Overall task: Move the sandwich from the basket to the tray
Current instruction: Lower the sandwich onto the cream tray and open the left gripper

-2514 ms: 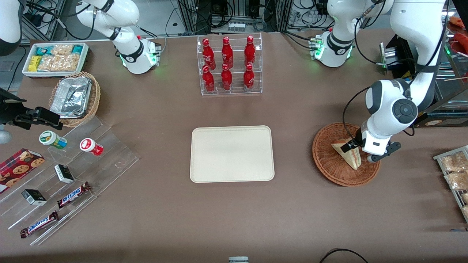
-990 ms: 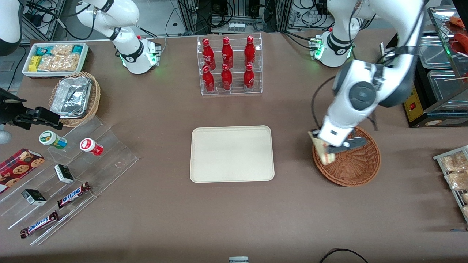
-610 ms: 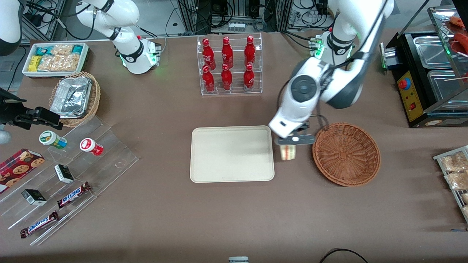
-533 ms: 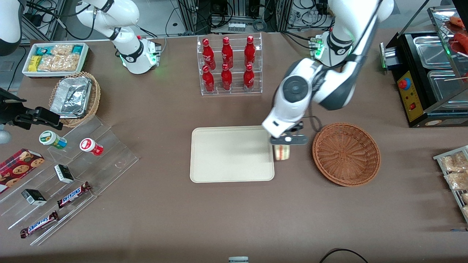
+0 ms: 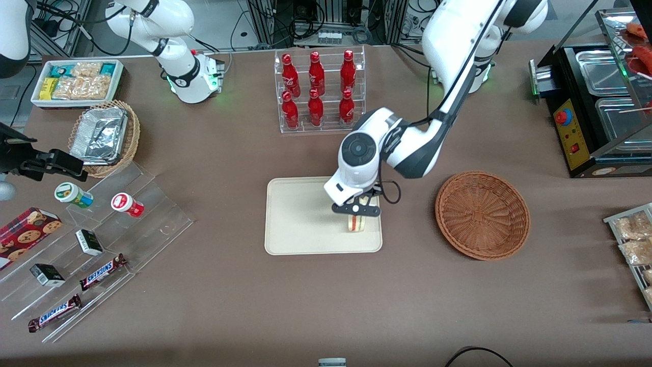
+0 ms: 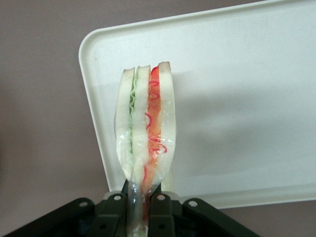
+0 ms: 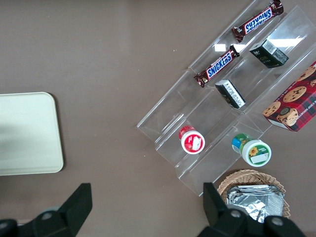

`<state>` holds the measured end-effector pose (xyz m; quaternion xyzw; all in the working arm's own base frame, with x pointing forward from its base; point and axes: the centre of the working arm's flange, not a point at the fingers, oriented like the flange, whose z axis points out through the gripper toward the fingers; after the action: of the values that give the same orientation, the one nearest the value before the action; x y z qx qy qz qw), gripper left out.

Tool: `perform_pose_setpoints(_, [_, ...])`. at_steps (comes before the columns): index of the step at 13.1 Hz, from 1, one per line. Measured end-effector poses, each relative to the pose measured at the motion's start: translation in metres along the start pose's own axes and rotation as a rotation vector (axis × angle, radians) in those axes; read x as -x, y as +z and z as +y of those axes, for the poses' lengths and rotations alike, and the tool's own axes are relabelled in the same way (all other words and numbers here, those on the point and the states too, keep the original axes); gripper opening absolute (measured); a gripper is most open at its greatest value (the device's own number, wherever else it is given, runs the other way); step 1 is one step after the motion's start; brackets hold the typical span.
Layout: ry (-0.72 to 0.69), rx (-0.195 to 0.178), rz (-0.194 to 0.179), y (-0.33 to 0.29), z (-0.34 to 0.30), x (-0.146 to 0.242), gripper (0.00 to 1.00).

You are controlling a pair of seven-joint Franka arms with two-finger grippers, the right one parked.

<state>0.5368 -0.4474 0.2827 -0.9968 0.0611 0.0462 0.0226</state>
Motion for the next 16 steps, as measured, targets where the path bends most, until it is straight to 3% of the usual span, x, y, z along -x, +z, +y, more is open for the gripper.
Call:
perform_pose_setpoints(9, [-0.003,0.009,-0.005,0.039,0.028,-0.021,0.15])
perform_pose_setpoints(16, [-0.048,0.011,0.004,0.034,0.026,-0.024,0.81])
